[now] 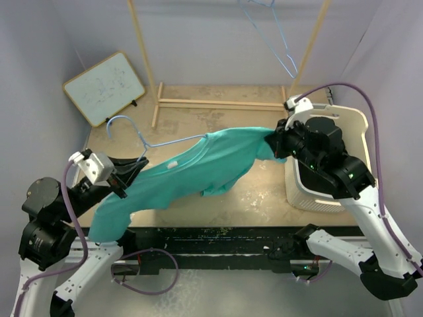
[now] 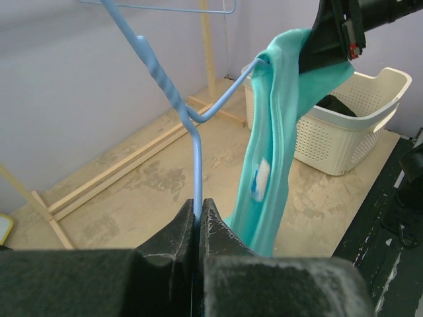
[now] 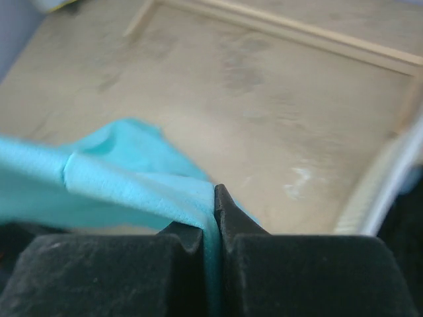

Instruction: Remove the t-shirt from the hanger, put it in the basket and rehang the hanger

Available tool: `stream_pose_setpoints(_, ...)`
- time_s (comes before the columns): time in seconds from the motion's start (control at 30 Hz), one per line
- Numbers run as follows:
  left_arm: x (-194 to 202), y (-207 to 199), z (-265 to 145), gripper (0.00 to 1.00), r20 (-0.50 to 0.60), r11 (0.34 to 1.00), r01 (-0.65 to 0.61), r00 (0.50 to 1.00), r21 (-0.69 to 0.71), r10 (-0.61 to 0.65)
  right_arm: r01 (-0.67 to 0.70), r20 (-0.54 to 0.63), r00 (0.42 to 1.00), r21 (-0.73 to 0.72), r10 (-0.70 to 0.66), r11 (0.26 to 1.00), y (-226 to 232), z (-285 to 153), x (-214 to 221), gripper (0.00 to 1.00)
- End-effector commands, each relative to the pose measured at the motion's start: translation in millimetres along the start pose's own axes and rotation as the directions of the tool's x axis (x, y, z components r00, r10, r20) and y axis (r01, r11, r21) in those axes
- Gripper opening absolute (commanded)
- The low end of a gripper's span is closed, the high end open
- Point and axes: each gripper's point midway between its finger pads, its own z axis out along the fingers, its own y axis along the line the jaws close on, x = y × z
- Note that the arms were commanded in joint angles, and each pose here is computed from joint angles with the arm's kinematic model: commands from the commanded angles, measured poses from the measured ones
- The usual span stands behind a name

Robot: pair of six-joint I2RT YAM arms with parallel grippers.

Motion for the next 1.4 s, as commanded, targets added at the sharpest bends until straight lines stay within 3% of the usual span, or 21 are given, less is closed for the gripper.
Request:
stream_pose_setpoints(0.0, -23, 3, -23, 0.00, 0.067, 0.997, -0.038, 0.997, -0.066, 0.043, -0.163, 0.164, 0.983, 0.595, 0.080, 0.787, -103, -43, -24, 0.00)
stream_pose_setpoints(0.2, -32, -5, -48, 0.00, 0.090, 0.996, -0.046, 0.995, -0.080, 0.053, -0.167, 0.160, 0.985, 0.740, 0.071, 0.651, -130, -62, -10, 0.00)
stream_pose_setpoints(0.57, -42, -1, -60, 0.00, 0.165, 0.990, -0.034, 0.985, -0.136, 0.057, -0.104, -0.041, 0.989, 0.488, 0.143, 0.867, -85, 1, 38, 0.00)
stream_pose_setpoints(1.03, -47, 7, -74, 0.00, 0.201, 0.978, -0.018, 0.978, -0.208, 0.061, -0.077, -0.073, 0.986, 0.604, 0.151, 0.793, -106, -18, 58, 0.00)
stream_pose_setpoints(1.13, -48, 8, -73, 0.00, 0.210, 0.976, -0.009, 0.976, -0.216, 0.055, -0.086, -0.087, 0.984, 0.545, 0.158, 0.834, -95, -8, 59, 0.00)
stream_pose_setpoints(1.2, -43, 8, -64, 0.00, 0.200, 0.980, -0.002, 0.979, -0.197, 0.042, -0.080, -0.095, 0.987, 0.398, 0.128, 0.914, -71, 3, 54, 0.00)
stream_pose_setpoints(1.23, -39, 7, -56, 0.00, 0.187, 0.985, 0.000, 0.982, -0.175, 0.034, -0.074, -0.072, 0.992, 0.301, 0.100, 0.951, -55, 7, 45, 0.04)
stream_pose_setpoints(1.3, -25, 7, -33, 0.00, 0.136, 0.992, 0.005, 0.991, -0.124, 0.012, -0.037, 0.005, 0.999, 0.056, 0.037, 0.998, -14, 6, 19, 0.35)
stream_pose_setpoints(1.37, -7, 13, -6, 0.00, 0.061, 0.996, 0.013, 0.998, -0.093, -0.007, -0.001, 0.072, 0.997, -0.121, 0.010, 0.993, 19, -12, -3, 0.52)
